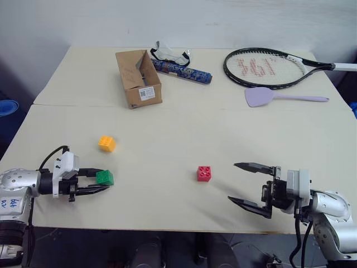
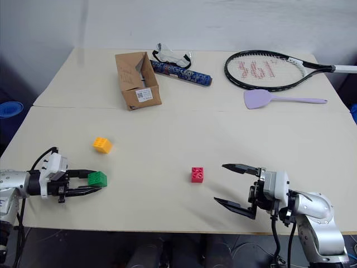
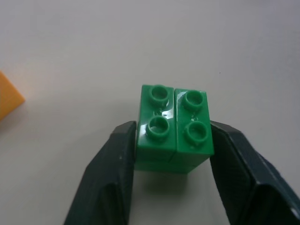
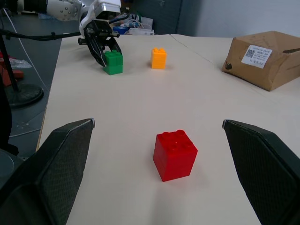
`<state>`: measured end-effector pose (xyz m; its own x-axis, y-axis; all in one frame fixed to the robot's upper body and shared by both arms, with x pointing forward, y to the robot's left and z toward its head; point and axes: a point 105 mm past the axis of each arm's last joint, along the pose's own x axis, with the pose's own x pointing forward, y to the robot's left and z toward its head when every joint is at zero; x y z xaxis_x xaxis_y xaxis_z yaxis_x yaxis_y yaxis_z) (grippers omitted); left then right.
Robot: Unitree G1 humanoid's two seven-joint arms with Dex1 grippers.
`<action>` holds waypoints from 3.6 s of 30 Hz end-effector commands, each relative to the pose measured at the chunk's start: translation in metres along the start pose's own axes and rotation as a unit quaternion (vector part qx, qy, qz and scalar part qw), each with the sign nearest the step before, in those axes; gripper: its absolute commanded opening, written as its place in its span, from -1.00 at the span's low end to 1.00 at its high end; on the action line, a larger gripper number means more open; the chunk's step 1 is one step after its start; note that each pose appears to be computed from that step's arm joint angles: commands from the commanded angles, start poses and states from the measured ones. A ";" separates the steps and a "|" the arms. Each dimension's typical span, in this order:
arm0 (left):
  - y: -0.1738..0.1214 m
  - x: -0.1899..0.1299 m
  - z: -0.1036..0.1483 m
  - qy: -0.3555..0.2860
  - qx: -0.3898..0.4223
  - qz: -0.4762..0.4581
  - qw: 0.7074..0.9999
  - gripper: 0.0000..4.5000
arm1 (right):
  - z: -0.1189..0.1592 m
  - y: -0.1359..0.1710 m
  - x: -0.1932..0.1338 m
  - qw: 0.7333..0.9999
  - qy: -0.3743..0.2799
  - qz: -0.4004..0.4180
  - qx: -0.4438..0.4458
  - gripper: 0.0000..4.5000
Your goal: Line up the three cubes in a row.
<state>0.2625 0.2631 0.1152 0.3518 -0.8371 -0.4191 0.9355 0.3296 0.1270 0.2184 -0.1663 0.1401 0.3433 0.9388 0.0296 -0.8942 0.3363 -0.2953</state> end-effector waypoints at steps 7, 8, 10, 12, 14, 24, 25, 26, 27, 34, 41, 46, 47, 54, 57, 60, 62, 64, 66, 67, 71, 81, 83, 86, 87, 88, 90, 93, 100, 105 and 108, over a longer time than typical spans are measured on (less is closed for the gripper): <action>-0.022 0.076 0.078 -0.074 0.077 -0.079 0.991 -0.34 | 0.015 -0.004 -0.027 0.997 0.024 -0.057 -0.038 1.00; -0.022 0.089 0.084 -0.066 0.077 -0.087 0.991 -0.34 | 0.015 -0.005 -0.028 0.997 0.026 -0.067 -0.040 1.00; -0.022 0.110 0.090 -0.044 0.092 -0.105 0.989 -0.34 | 0.016 -0.004 -0.030 0.996 0.030 -0.079 -0.041 1.00; -0.018 0.126 0.096 -0.028 0.089 -0.115 0.989 -0.34 | 0.017 -0.003 -0.029 0.995 0.030 -0.084 -0.041 1.00; -0.017 0.137 0.096 -0.008 0.071 -0.129 0.989 -0.34 | 0.017 -0.003 -0.028 0.995 0.029 -0.087 -0.041 1.00; -0.017 0.157 0.079 0.042 0.093 -0.137 0.985 -0.34 | 0.018 0.003 -0.032 0.993 0.035 -0.100 -0.046 1.00; -0.015 0.158 0.079 0.041 0.098 -0.128 0.986 -0.34 | 0.017 0.004 -0.031 0.993 0.034 -0.099 -0.046 1.00; -0.014 0.158 0.079 0.039 0.099 -0.125 0.986 -0.34 | 0.017 0.005 -0.030 0.994 0.032 -0.099 -0.044 1.00; -0.013 0.158 0.079 0.039 0.100 -0.124 0.987 -0.34 | 0.017 0.006 -0.029 0.994 0.031 -0.098 -0.043 1.00; -0.015 0.157 0.076 0.035 0.112 -0.116 0.986 -0.34 | 0.013 0.007 -0.027 0.993 0.025 -0.103 -0.043 1.00; -0.015 0.156 0.089 -0.001 0.121 -0.107 0.987 0.55 | 0.008 0.009 -0.020 0.995 0.021 -0.094 -0.035 1.00; -0.015 0.136 0.112 -0.077 0.150 -0.092 0.981 0.99 | 0.007 0.005 -0.019 0.995 0.020 -0.096 -0.037 1.00; -0.016 0.129 0.115 -0.093 0.151 -0.093 0.980 0.99 | 0.007 0.005 -0.019 0.995 0.021 -0.096 -0.037 1.00; 0.007 0.063 0.099 -0.120 0.132 0.016 0.984 0.99 | 0.006 -0.001 -0.016 0.996 0.011 -0.086 -0.037 1.00; 0.027 0.034 0.090 -0.163 0.090 0.122 0.975 0.99 | 0.008 -0.004 -0.010 0.996 -0.005 -0.082 -0.036 1.00; 0.029 -0.005 0.051 -0.161 0.012 0.222 0.961 0.99 | 0.011 -0.003 0.001 0.996 -0.026 -0.071 -0.038 1.00; 0.022 -0.038 0.023 -0.159 -0.041 0.304 0.938 0.99 | 0.013 -0.006 0.007 0.996 -0.037 -0.069 -0.035 1.00; 0.017 -0.067 0.003 -0.160 -0.074 0.376 0.910 0.99 | 0.016 -0.010 0.010 0.996 -0.044 -0.065 -0.032 1.00; 0.004 -0.088 -0.019 -0.149 -0.109 0.423 0.887 0.99 | 0.021 -0.014 0.012 0.995 -0.053 -0.068 -0.041 1.00; -0.001 -0.093 -0.025 -0.144 -0.120 0.433 0.882 0.99 | 0.022 -0.016 0.012 0.995 -0.056 -0.069 -0.044 1.00; -0.023 -0.102 -0.050 -0.123 -0.164 0.458 0.865 0.99 | 0.021 -0.017 0.015 0.995 -0.058 -0.071 -0.041 1.00; 0.029 -0.034 0.001 -0.200 -0.172 0.439 0.859 0.99 | 0.030 -0.022 0.033 0.993 -0.081 -0.063 -0.050 1.00; 0.037 -0.014 0.007 -0.170 -0.177 0.423 0.872 0.99 | 0.033 -0.025 0.034 0.992 -0.093 -0.077 -0.040 1.00; 0.053 -0.002 0.022 -0.178 -0.186 0.430 0.866 0.99 | 0.044 -0.025 0.041 0.989 -0.117 -0.083 -0.042 1.00; 0.059 0.001 0.024 -0.174 -0.188 0.435 0.863 0.99 | 0.047 -0.027 0.042 0.987 -0.125 -0.091 -0.039 1.00; 0.063 0.003 0.024 -0.166 -0.191 0.438 0.863 0.99 | 0.048 -0.027 0.043 0.986 -0.129 -0.097 -0.037 1.00; 0.069 0.013 0.026 -0.158 -0.194 0.431 0.867 0.99 | 0.048 -0.027 0.043 0.986 -0.126 -0.100 -0.039 1.00; 0.074 0.019 0.022 -0.138 -0.192 0.429 0.872 0.99 | 0.045 -0.025 0.042 0.986 -0.120 -0.106 -0.039 1.00; 0.074 0.021 0.015 -0.109 -0.180 0.405 0.890 0.46 | 0.034 -0.017 0.031 0.987 -0.106 -0.118 -0.042 1.00; 0.072 0.018 0.027 -0.133 -0.140 0.361 0.913 -0.28 | 0.020 -0.014 0.021 0.987 -0.093 -0.128 -0.038 1.00; 0.062 0.025 0.044 -0.133 -0.101 0.260 0.951 -0.33 | 0.012 -0.012 0.012 0.987 -0.082 -0.131 -0.036 1.00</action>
<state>0.3337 0.2543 0.1317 0.8521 -0.5046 -0.1389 0.5118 0.8589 0.0200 0.2332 -0.1523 0.1519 0.5041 0.8258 0.2527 -0.7739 0.5619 -0.2922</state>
